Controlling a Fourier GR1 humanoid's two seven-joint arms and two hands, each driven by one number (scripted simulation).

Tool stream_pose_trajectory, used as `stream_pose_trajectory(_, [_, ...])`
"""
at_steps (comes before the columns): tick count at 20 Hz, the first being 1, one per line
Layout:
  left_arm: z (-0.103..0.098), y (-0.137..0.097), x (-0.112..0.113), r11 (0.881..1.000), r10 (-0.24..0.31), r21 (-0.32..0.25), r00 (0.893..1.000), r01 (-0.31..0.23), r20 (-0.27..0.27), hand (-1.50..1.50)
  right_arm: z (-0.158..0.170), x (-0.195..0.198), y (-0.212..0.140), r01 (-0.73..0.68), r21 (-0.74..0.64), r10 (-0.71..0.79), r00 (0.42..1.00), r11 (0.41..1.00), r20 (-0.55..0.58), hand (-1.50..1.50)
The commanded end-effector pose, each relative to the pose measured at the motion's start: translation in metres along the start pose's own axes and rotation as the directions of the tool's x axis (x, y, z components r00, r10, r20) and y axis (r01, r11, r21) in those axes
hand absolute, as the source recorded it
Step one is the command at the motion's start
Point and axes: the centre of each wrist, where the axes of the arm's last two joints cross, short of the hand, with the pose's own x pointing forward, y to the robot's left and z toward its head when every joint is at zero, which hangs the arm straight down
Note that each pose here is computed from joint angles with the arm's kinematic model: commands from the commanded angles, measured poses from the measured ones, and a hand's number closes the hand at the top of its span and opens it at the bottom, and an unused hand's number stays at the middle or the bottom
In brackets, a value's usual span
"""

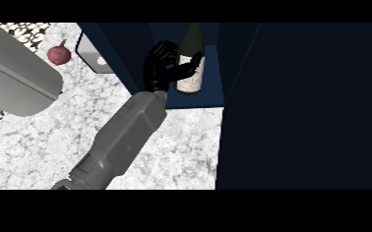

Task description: Pick up the wine, place it into the cabinet and close the cabinet

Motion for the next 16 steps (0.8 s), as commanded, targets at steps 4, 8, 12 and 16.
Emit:
stream_pose_trajectory(4, [-0.026,-0.012,0.022,0.994,-0.11,0.036,0.992,0.108,0.056,1.5,0.02,0.031,0.0,0.066,0.046,-0.069,0.996,0.997,0.055,-1.5])
stream_pose_trajectory(8, [-0.029,-0.006,0.019,0.976,-0.192,0.116,0.979,0.183,0.074,1.5,0.017,0.026,0.003,0.086,0.035,-0.088,0.995,0.996,0.054,-1.5])
stream_pose_trajectory(12, [-0.057,0.005,0.051,0.918,-0.36,0.215,0.928,0.334,0.097,-1.5,0.018,0.023,0.006,0.086,0.05,-0.089,0.994,0.995,0.059,-1.5])
stream_pose_trajectory(16, [-0.056,0.024,0.037,0.9,-0.402,0.2,0.915,0.386,0.044,-1.5,0.016,0.027,0.006,0.094,0.078,-0.099,0.993,0.993,0.06,-1.5])
